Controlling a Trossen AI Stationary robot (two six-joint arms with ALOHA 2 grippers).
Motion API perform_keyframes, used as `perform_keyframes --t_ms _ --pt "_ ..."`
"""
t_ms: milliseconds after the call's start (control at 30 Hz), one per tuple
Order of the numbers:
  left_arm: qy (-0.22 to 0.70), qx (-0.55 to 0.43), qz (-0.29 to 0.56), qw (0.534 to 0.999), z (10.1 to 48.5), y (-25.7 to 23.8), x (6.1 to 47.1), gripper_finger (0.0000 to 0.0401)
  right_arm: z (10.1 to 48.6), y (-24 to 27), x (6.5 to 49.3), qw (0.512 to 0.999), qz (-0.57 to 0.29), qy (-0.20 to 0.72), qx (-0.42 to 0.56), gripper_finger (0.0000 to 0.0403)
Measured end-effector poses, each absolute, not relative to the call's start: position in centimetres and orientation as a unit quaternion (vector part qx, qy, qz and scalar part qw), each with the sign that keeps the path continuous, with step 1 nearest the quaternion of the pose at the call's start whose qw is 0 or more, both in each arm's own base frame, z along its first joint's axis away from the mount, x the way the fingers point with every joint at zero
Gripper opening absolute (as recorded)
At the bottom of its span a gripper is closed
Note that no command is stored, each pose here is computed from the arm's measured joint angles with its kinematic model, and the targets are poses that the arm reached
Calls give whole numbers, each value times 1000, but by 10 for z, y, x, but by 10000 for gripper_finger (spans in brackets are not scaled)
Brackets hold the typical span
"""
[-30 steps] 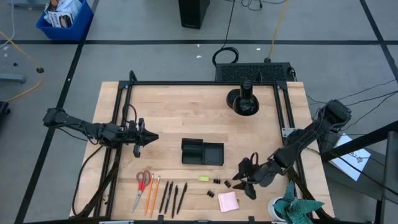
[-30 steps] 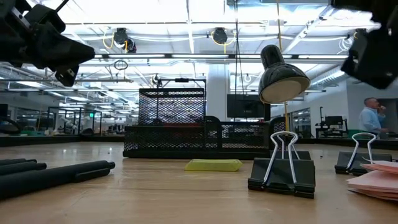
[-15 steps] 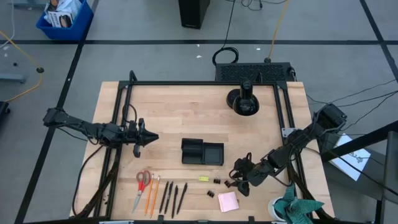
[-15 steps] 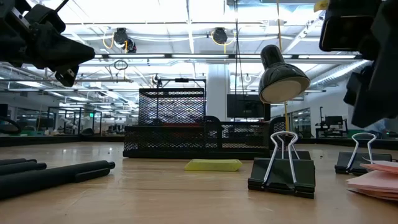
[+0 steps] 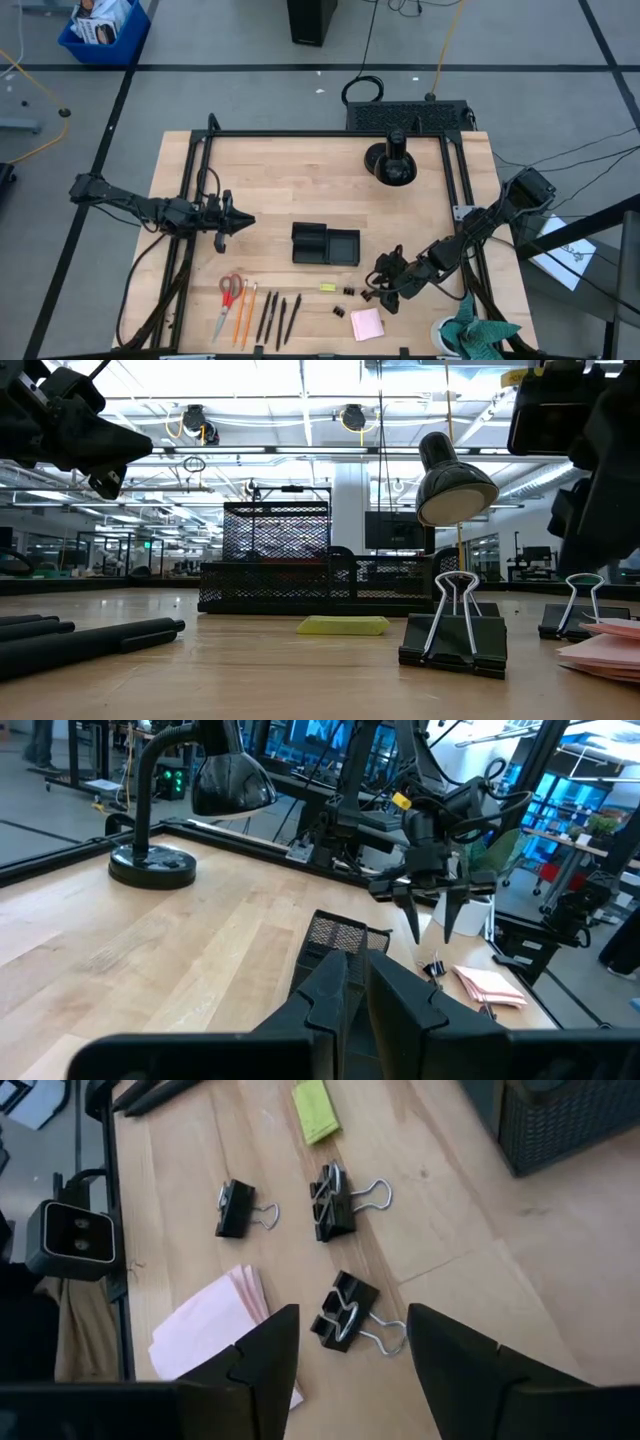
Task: Pick and place office supplies into organizer
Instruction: Put the right black binder clip into the black desk organizer
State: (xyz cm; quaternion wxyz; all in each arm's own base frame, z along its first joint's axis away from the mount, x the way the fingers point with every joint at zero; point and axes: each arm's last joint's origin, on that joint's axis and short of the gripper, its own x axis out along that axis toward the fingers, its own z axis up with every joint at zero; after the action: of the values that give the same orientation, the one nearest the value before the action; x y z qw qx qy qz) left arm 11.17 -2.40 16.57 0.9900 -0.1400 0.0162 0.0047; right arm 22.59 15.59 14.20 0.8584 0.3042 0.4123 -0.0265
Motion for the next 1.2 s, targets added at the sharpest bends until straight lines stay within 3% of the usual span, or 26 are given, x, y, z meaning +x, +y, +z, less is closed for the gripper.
perform_keyframes --t_ms 1200 --pt "19 -134 5 991 165 -24 112 45 125 161 232 859 -21 420 292 167"
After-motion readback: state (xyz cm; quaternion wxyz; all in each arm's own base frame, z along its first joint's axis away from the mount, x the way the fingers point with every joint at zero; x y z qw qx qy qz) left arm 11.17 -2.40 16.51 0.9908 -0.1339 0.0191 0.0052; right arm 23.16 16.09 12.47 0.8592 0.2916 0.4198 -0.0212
